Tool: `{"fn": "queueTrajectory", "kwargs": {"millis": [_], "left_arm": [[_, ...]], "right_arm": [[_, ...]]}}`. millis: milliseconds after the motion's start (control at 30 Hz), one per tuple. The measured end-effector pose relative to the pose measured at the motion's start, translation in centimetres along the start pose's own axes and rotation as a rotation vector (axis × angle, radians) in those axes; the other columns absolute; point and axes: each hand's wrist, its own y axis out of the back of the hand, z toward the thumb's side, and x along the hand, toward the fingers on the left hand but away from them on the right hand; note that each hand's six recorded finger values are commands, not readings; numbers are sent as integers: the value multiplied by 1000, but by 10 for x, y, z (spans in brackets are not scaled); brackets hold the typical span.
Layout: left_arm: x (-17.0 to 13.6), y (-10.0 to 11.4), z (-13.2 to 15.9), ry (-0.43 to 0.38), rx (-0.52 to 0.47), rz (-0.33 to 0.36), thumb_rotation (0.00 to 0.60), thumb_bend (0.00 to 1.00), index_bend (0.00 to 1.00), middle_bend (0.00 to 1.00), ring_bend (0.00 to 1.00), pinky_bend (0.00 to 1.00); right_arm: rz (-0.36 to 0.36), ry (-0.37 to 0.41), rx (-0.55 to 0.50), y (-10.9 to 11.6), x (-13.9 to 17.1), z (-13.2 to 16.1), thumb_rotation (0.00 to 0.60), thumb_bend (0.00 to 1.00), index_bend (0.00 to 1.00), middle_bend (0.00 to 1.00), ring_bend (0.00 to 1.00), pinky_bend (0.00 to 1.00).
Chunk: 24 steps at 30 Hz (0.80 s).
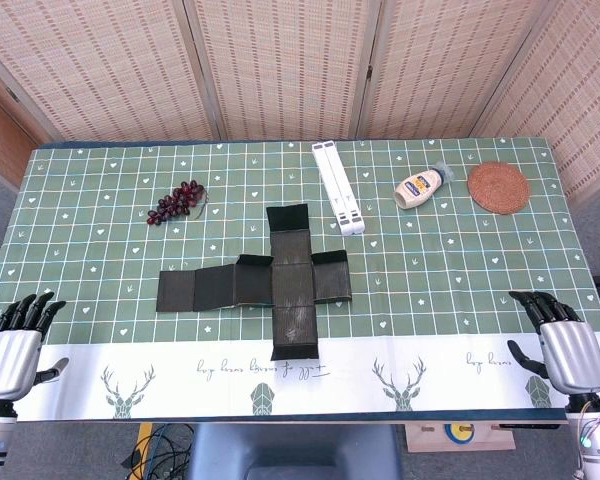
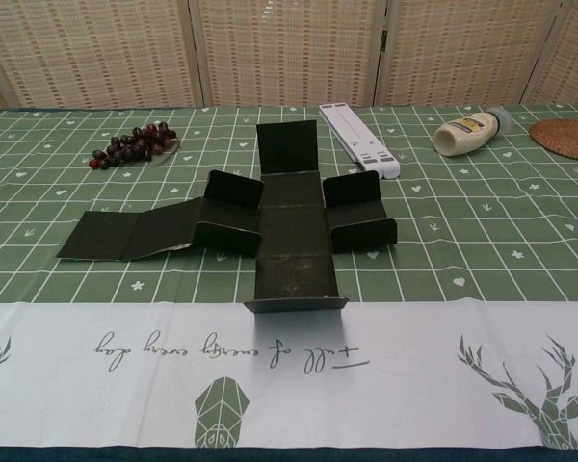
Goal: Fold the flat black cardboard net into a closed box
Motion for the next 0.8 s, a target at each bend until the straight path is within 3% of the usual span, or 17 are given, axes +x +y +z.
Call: {"fn": "queueTrajectory", "kwargs": {"millis": [200,467,800], "left_arm": [[-1,0,0,-1,-2,2,600,119,182,131,94,127],[-1,0,0,1,-6,7,600,120,184,131,93,127],[-5,3,0,1,-7,21,600,120,184,131,94,127]], "right_arm": [[4,15,5,1,-3,4,600,301,162,233,219,322],[17,71,37,7,-17,16,600,301,162,233,352,627],[77,241,94,5,-60,72,600,301,162,302,755,968]]}}
